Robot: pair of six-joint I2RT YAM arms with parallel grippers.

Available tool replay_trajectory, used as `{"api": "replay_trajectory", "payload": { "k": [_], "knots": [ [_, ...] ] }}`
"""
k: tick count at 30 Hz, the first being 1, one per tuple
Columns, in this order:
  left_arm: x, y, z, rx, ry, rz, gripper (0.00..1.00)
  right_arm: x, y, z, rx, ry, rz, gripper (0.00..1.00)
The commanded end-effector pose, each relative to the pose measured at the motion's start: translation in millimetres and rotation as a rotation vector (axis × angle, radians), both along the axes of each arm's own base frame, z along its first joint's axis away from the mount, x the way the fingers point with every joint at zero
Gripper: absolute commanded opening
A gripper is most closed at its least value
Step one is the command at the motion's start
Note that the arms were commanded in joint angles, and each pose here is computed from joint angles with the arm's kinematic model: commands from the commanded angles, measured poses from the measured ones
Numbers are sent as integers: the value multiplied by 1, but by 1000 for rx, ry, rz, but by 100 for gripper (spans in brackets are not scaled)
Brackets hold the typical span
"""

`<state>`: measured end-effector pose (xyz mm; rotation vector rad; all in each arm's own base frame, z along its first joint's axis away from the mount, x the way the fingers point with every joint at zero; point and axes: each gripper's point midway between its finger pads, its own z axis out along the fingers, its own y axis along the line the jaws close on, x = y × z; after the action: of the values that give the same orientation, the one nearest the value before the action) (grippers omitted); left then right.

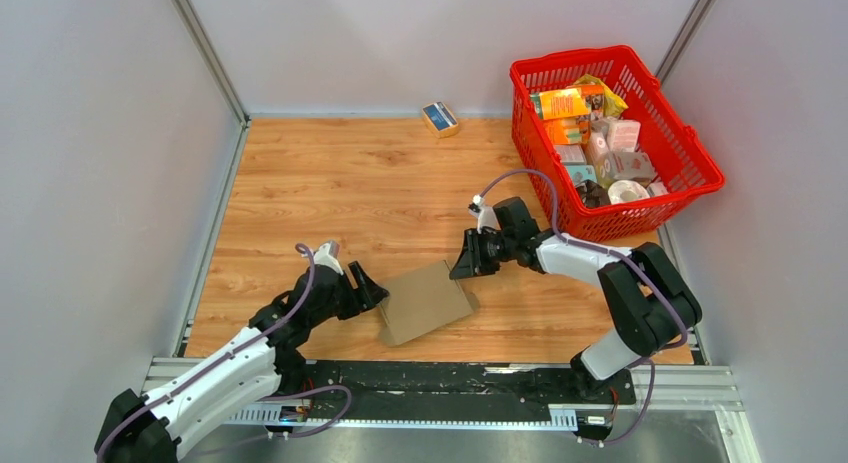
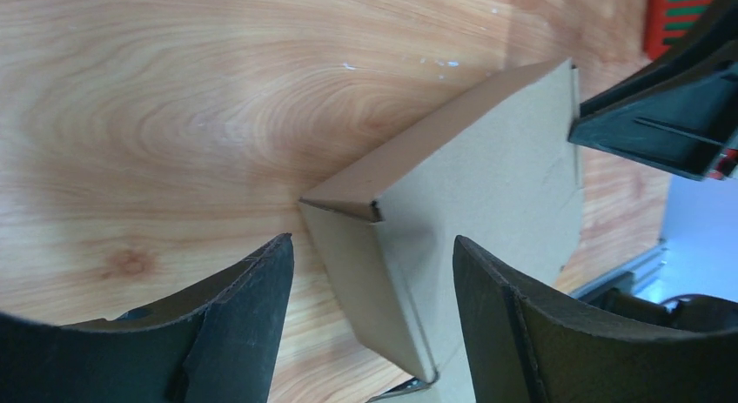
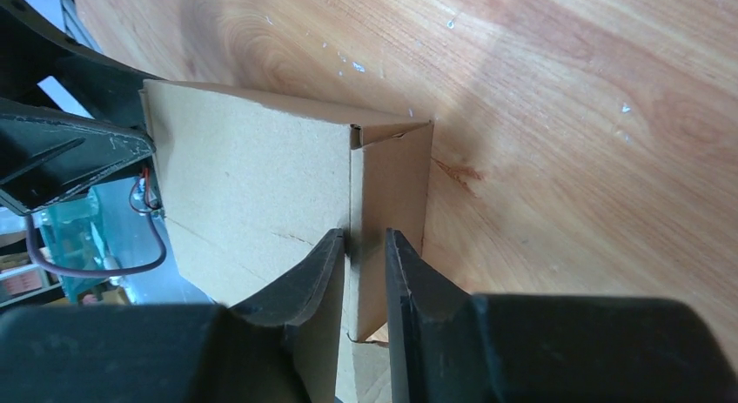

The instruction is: Fold the paper box

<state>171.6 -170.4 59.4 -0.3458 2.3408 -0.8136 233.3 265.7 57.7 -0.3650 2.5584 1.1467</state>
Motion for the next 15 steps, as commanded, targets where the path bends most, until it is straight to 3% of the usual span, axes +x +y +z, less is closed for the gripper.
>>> {"api": "replay_trajectory", "payload": {
  "k": [1,11,15],
  "knots": [
    [7,-23,21,-186,-59,-13,75,4,-17,-31,-68,36,-74,25],
    [-1,-13,25,-203,-64,18,76,16,-37,-44,-93,76,-168,25],
    [0,-21,30,-290,-85,17,77,18,-35,-43,-84,75,-166,25]
  ]
}}
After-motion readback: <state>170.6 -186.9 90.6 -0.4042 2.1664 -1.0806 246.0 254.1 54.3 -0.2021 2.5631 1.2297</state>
